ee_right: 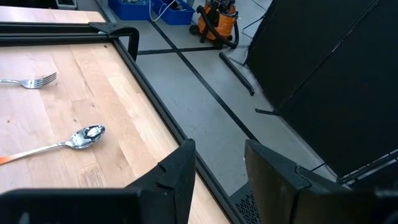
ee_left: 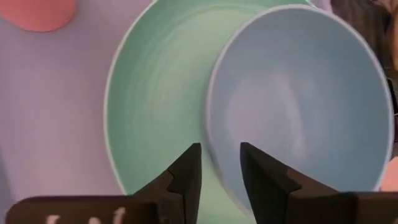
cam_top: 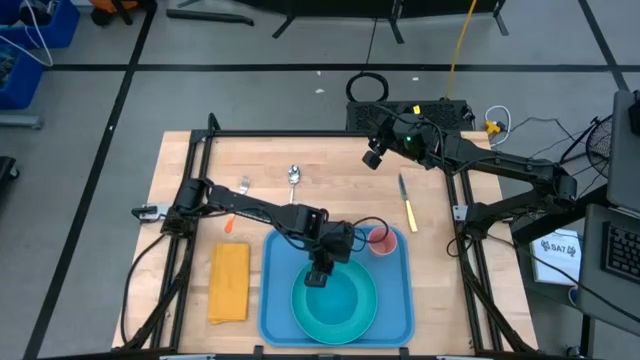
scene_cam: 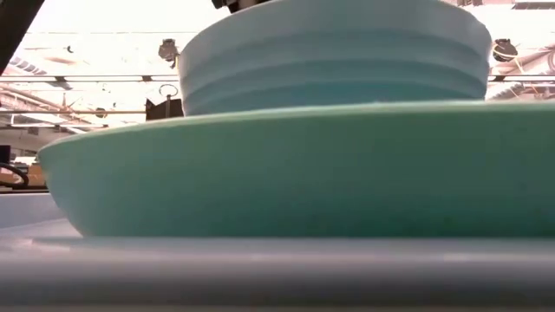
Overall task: Set up tray
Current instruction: Put the blue bowl on top of the blue plate, then adjust the blue plate on the blue tray
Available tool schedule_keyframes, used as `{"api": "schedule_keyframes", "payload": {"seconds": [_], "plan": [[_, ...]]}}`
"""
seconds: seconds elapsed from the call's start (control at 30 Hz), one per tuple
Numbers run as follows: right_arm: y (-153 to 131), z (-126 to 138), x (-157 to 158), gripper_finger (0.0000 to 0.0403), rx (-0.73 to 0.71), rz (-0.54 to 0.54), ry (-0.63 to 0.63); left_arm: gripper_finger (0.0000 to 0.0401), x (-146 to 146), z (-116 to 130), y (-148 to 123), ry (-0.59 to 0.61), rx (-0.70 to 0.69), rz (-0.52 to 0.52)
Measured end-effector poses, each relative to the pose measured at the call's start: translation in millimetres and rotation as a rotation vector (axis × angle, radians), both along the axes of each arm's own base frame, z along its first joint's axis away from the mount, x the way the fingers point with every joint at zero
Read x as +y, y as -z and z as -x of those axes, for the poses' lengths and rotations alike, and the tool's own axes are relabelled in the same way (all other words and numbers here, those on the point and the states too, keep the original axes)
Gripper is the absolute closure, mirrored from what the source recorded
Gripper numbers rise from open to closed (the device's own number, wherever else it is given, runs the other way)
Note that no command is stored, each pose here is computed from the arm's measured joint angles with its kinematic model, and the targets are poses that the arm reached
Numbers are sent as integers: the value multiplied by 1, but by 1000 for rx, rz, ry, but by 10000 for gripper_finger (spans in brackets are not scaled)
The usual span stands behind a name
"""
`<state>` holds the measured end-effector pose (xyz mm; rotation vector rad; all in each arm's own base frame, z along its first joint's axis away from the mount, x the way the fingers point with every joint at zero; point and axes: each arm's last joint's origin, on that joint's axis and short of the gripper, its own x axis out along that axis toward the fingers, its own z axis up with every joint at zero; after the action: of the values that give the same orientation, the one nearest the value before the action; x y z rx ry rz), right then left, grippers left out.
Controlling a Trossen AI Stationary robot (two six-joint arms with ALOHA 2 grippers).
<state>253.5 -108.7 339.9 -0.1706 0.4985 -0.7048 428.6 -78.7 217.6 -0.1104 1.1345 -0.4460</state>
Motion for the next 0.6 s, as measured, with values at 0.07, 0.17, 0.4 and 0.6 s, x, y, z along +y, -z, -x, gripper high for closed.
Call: {"api": "schedule_keyframes", "payload": {"seconds": [0.07,0.17,0.4,0.6], "plan": [[0,0,0,271,0,-1,-3,286,2,1,-2,3,-8,-13],[0,-1,2,271,-1,-1,-10,285,5,4,-14,16,-49,-57],[-7,1,15,271,-19,15,-59,285,10,33,-62,12,-109,-165],[-17,10,21,271,-56,35,-70,286,-2,65,-62,-9,104,-197]]}}
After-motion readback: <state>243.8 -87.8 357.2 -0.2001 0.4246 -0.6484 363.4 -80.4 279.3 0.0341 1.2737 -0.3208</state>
